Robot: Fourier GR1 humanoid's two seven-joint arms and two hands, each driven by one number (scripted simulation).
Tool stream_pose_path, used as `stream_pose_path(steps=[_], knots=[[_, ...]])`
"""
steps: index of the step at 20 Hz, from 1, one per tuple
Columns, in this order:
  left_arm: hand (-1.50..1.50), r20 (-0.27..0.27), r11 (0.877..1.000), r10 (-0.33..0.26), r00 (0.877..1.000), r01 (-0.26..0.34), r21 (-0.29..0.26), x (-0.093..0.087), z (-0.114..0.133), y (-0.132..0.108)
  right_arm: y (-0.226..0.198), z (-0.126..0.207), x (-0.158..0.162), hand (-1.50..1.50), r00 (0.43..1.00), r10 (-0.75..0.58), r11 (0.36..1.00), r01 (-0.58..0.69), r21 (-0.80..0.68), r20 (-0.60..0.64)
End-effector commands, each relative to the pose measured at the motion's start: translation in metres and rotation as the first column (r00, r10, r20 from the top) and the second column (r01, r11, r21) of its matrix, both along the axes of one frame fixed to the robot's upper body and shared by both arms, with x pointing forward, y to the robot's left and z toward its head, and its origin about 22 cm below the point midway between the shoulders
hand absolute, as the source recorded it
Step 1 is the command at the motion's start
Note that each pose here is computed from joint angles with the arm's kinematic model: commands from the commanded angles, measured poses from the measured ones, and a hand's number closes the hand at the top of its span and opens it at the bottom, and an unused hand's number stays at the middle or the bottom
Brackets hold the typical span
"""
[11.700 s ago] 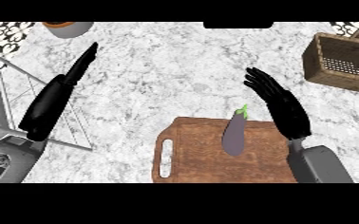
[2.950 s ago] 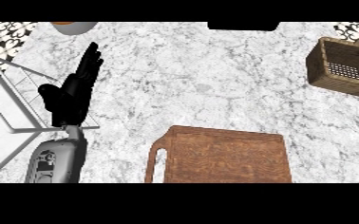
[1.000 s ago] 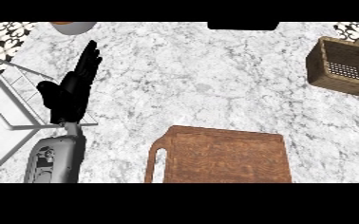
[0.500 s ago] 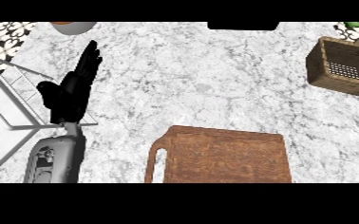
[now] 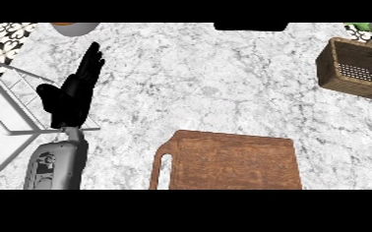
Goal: Pick the eggplant from the cutting board and place it in the basket
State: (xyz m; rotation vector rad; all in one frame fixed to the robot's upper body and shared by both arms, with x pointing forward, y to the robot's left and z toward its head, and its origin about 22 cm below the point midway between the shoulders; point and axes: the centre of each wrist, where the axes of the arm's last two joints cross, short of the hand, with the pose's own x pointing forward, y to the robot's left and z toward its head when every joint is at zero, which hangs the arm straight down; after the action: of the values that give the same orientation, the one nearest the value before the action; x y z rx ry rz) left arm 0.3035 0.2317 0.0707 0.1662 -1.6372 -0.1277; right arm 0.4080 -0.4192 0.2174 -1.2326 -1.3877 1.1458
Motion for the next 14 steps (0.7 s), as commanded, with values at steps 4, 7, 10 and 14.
stream_pose_path(steps=[4, 7, 10, 14], knots=[[0.0, -0.084, 0.991, 0.131, 0.988, -0.129, 0.026, -0.01, -0.027, 0.046, -0.019, -0.006, -0.003, 1.5, 1.0, -0.022, 0.999, 0.021, -0.042, -0.016], [0.0, -0.084, 0.996, 0.089, 0.992, -0.089, 0.009, -0.013, -0.019, 0.047, -0.011, -0.018, 0.004, 1.5, 0.999, -0.037, 0.996, 0.035, -0.085, -0.021], [0.0, -0.079, 0.992, 0.122, 0.989, -0.12, 0.023, -0.003, -0.016, 0.037, -0.003, -0.028, 0.009, 1.5, 0.999, -0.034, 0.995, 0.031, -0.09, -0.029], [0.0, -0.093, 0.995, 0.102, 0.99, -0.102, 0.007, -0.008, -0.018, 0.038, 0.01, -0.024, 0.017, 1.5, 0.997, -0.018, 0.994, 0.011, -0.113, -0.069]])
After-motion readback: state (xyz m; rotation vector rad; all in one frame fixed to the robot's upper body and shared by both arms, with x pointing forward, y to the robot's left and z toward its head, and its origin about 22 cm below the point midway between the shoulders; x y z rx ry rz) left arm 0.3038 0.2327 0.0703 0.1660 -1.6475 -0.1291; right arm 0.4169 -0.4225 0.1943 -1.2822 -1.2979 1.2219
